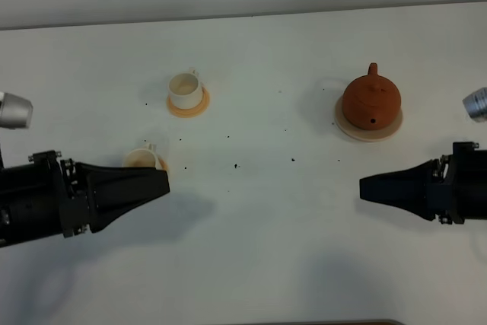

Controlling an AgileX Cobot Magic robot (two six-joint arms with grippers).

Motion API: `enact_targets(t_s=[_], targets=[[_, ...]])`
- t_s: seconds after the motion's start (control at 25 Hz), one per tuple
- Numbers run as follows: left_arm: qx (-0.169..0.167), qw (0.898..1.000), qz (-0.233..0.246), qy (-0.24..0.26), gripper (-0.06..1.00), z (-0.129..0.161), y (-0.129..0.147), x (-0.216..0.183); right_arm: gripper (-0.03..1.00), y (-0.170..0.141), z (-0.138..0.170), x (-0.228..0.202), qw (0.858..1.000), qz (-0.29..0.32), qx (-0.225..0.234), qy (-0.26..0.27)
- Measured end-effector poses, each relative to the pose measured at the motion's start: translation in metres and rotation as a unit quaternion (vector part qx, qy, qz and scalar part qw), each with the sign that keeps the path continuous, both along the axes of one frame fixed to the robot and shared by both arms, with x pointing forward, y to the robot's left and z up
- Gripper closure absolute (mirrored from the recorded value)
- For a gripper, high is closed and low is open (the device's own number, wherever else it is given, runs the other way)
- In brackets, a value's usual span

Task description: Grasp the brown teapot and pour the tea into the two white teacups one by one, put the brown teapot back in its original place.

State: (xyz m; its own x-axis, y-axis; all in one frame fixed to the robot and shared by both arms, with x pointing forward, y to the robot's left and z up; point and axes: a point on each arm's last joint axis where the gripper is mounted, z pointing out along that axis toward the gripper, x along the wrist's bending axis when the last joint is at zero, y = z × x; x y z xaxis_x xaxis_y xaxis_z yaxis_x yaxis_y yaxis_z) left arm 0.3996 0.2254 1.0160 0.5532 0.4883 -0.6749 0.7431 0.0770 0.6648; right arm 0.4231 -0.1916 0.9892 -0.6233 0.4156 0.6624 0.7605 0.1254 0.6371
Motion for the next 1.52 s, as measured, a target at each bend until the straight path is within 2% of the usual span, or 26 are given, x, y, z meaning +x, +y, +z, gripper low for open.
enact_targets(t_s=[0.2, 0.44, 0.84, 1.24, 1.4, 1.52], targets=[[0.039, 0.999, 0.015, -0.013, 0.54, 0.01, 0.004, 0.011, 0.73, 0.002, 0.017, 0.013, 1.0, 0.002, -0.004, -0.015], [0.088, 0.996, 0.025, -0.008, 0.54, 0.005, 0.009, 0.013, 0.73, 0.002, 0.024, 0.018, 1.0, -0.002, -0.003, -0.017], [0.12, 0.991, 0.057, -0.022, 0.54, 0.004, 0.014, 0.02, 0.73, 0.001, 0.029, 0.025, 0.999, -0.018, -0.016, -0.025], [0.124, 0.99, 0.06, -0.034, 0.54, 0.018, 0.015, 0.027, 0.73, -0.001, 0.034, 0.025, 0.998, -0.018, -0.051, -0.033], [0.151, 0.986, 0.061, -0.028, 0.54, 0.03, 0.018, 0.032, 0.73, -0.004, 0.042, 0.022, 0.996, -0.035, -0.062, -0.052], [0.177, 0.982, 0.069, 0.002, 0.54, 0.04, 0.022, 0.035, 0.73, -0.007, 0.047, 0.019, 0.994, -0.049, -0.071, -0.063]])
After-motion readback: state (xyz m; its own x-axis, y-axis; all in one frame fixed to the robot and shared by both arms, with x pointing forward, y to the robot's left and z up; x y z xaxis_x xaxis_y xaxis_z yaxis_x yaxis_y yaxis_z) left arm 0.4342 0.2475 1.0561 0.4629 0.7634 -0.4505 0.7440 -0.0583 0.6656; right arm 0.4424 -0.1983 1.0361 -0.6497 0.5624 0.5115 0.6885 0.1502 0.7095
